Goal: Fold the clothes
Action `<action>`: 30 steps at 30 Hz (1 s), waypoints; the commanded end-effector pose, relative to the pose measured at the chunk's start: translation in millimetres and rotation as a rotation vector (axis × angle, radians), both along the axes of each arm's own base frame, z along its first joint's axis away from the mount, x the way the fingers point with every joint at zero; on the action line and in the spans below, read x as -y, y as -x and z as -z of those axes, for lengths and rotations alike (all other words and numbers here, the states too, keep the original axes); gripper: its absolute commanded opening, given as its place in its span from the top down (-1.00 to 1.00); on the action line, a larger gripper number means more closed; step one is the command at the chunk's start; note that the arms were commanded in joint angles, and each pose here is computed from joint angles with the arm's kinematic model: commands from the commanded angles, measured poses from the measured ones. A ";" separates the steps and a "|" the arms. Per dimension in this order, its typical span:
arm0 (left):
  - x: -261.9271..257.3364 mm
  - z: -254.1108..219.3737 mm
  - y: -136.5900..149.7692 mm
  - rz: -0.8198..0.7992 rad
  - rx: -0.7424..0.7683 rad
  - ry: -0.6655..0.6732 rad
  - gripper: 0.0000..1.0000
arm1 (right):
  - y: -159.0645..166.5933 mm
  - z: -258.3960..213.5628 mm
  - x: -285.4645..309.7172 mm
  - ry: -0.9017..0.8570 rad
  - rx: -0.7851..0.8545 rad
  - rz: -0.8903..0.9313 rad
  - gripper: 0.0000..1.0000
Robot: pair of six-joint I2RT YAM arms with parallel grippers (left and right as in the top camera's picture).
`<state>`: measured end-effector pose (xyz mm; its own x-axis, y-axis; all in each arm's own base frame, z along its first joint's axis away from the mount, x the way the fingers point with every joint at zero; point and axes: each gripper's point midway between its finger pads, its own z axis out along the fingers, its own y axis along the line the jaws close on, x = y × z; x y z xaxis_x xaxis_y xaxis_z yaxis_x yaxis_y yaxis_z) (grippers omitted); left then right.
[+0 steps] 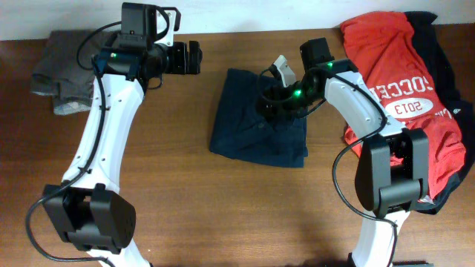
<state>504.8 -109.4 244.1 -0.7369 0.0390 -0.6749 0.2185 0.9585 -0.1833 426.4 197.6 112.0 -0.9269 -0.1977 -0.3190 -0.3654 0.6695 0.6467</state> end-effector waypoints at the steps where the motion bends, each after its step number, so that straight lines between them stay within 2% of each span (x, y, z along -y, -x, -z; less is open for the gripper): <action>1: 0.0 -1.1 -2.8 0.011 0.012 -0.010 -0.98 | -6.3 -26.2 -4.9 -0.045 0.048 -0.010 -0.36; 10: -0.4 -2.8 -4.8 0.011 0.024 -0.013 -0.98 | -27.5 -58.9 9.2 -0.031 0.090 0.057 -0.44; 23: 0.0 -5.3 -7.3 0.011 0.039 -0.011 -0.98 | -20.2 -24.2 9.1 0.208 0.010 0.156 -0.46; 25: 0.0 -5.1 -7.2 0.011 0.037 -0.011 -0.98 | -20.1 -20.3 6.0 0.229 0.006 0.165 -0.38; 30: -0.1 -4.8 -6.8 0.011 0.036 -0.012 -0.98 | -20.2 -4.4 0.7 0.289 -0.010 0.186 0.10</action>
<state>509.3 -110.0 248.6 -0.7183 0.0395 -0.6946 0.2255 0.9577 -0.1787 441.7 198.3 125.7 -0.9520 -0.1292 -0.2776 -0.2526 0.8438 0.4735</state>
